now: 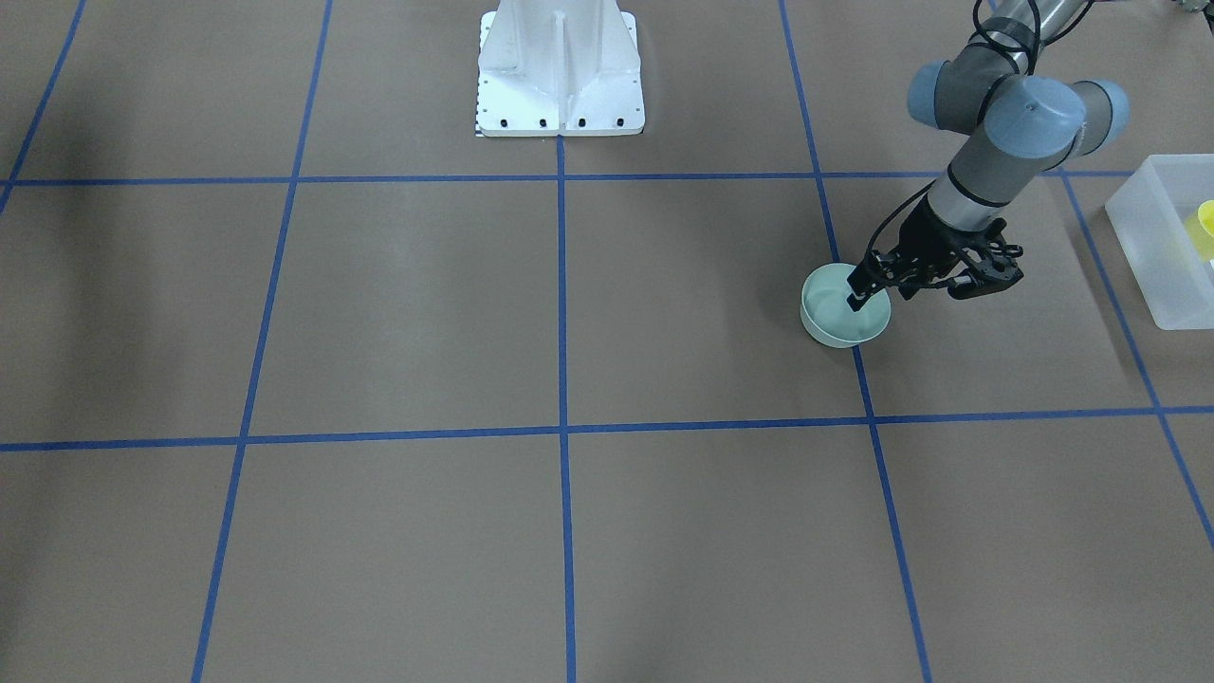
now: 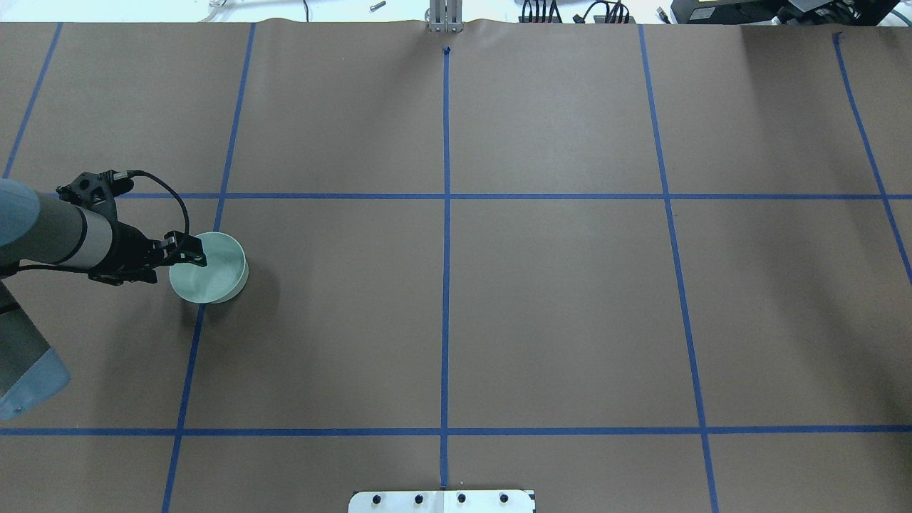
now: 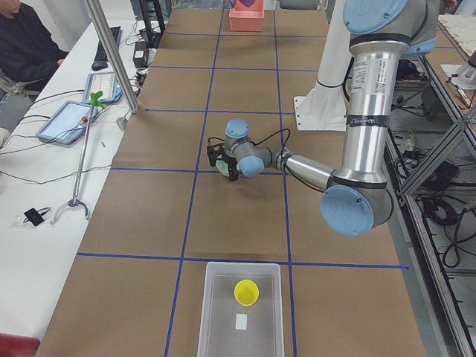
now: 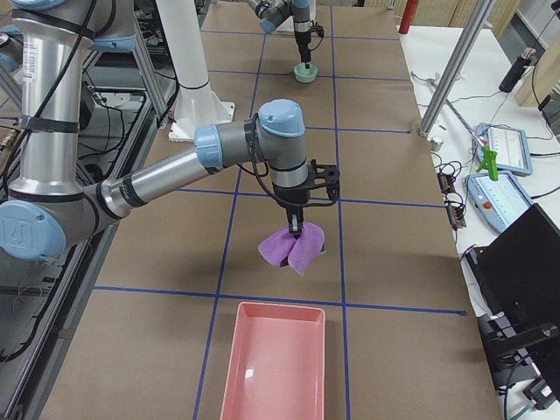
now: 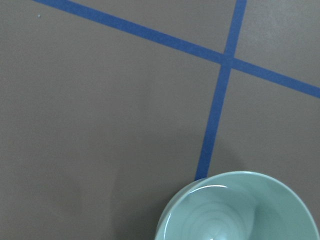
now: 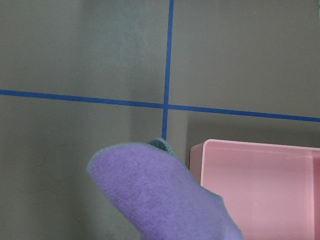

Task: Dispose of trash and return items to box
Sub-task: 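Reach the left gripper to the pale green bowl rim and grasp it, then lift the pale green bowl with the left gripper and carry it off the table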

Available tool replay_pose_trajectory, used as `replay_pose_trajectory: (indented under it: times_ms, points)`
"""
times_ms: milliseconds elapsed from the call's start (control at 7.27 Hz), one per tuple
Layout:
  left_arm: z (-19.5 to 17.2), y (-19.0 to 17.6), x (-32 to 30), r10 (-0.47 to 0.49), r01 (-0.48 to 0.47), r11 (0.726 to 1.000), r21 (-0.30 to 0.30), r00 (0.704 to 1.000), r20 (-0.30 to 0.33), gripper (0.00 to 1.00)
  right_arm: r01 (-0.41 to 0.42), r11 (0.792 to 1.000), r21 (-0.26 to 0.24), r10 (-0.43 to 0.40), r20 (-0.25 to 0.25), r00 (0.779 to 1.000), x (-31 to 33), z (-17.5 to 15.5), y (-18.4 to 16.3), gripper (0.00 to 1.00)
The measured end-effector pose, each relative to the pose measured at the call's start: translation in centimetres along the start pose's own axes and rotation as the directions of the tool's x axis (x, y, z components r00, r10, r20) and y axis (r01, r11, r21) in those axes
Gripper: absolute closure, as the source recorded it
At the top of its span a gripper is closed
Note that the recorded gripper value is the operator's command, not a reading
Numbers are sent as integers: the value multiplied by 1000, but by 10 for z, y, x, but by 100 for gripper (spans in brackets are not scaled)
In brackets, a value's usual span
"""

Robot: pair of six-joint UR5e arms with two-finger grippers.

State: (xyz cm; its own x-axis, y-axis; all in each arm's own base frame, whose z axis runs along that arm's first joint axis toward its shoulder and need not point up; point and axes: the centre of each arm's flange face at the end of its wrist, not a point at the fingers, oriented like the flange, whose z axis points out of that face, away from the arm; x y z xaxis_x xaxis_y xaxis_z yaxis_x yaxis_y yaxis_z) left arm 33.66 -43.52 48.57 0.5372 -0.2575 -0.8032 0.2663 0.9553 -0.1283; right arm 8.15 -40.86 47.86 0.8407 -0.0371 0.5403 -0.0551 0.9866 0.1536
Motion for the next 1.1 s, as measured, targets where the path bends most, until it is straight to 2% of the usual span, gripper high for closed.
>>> replay_pose_trajectory:
  times_ms: [138,412,550,688,825,1100]
  points:
    - [6,3,0,3,-3,1000,-9,1000,6,100,-3,1000,-4,3,-8,1000,3,2,1,100]
    - [9,6,6,9,-9,1000,-23,1000,4,100,-2,1000,-12,2,-24,1000,8,5,4,100]
    - [7,9,13,11,-11,999,-48,1000,-10,100,5,1000,-18,-5,-34,999,12,8,5,100]
    - [-1,12,21,7,-11,995,-99,999,-32,100,16,1000,-24,-17,-48,999,18,11,5,100]
    - [-15,13,29,-1,-7,990,-143,998,-56,100,29,999,-34,-31,-64,997,30,15,6,100]
    - [-60,-8,35,-50,36,985,-167,996,-77,100,41,997,-66,-46,-78,996,64,32,6,100]
